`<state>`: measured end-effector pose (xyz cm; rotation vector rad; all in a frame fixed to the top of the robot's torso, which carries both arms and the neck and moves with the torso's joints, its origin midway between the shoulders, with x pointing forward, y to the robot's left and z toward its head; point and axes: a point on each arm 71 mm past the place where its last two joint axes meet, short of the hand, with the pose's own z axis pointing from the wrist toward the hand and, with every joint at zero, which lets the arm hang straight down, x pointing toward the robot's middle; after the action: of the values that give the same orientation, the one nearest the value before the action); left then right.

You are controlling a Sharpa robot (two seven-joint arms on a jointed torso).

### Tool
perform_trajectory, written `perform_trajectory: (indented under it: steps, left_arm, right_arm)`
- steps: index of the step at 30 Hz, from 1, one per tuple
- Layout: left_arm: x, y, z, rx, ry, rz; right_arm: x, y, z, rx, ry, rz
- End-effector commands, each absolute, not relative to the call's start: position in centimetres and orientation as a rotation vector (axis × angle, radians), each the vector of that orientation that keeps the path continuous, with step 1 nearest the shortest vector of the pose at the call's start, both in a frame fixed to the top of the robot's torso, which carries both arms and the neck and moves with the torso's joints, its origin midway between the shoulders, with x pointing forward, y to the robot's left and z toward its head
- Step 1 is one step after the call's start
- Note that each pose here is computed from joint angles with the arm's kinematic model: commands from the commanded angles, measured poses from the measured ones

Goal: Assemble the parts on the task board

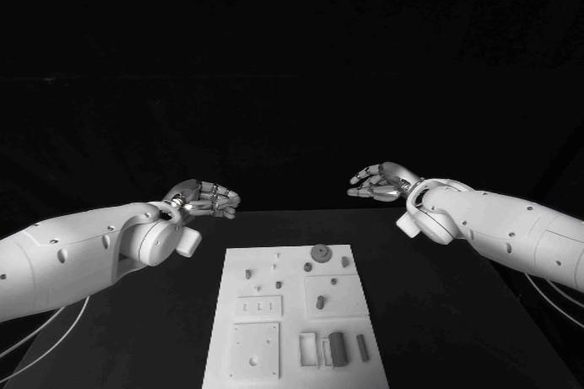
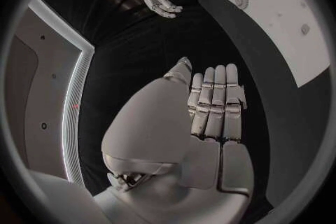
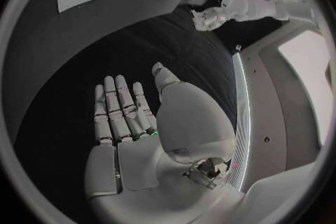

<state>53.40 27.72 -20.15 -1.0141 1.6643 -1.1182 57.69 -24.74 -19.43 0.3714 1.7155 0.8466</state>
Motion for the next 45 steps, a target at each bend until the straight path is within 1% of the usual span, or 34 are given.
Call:
perform_trajectory:
  steps: [1,5,8,13,14,16,21,26,28,30,33,37,45]
  left_arm:
    - [52.4,26.7,-19.7,-0.915,1.723,-1.185]
    - [51.5,25.8,-19.5,-0.848,1.752,-1.22]
    - [51.0,25.2,-18.8,-0.83,1.747,-1.245]
    - [50.3,24.5,-17.9,-0.812,1.736,-1.276]
    - [50.2,24.4,-17.6,-0.809,1.734,-1.281]
    - [50.1,24.3,-17.2,-0.811,1.738,-1.276]
    - [50.3,24.0,-16.5,-0.799,1.736,-1.282]
    - [50.3,23.6,-16.2,-0.793,1.741,-1.287]
    - [50.3,23.5,-16.2,-0.796,1.754,-1.282]
    - [50.3,23.5,-16.3,-0.799,1.768,-1.278]
    - [50.4,23.4,-16.3,-0.802,1.773,-1.271]
    - [50.3,23.5,-16.2,-0.801,1.776,-1.247]
    - [50.3,24.0,-15.8,-0.795,1.767,-1.213]
  right_arm:
    - [57.0,-22.8,-19.5,-0.015,1.803,0.687]
    - [56.6,-21.6,-19.4,-0.139,1.798,0.638]
    - [56.2,-20.5,-19.1,-0.238,1.78,0.6]
    - [55.6,-18.3,-19.1,-0.344,1.761,0.592]
    - [55.2,-17.5,-19.2,-0.405,1.764,0.576]
    - [54.8,-16.3,-19.4,-0.477,1.781,0.553]
    - [54.1,-14.3,-19.5,-0.563,1.777,0.534]
    - [53.2,-12.5,-19.3,-0.617,1.726,0.532]
    - [52.9,-11.9,-19.7,-0.668,1.691,0.5]
    - [52.8,-11.8,-20.2,-0.666,1.697,0.491]
    - [52.7,-11.9,-21.3,-0.68,1.719,0.449]
    - [52.6,-12.4,-22.2,-0.672,1.74,0.44]
    - [52.5,-13.1,-22.4,-0.667,1.745,0.429]
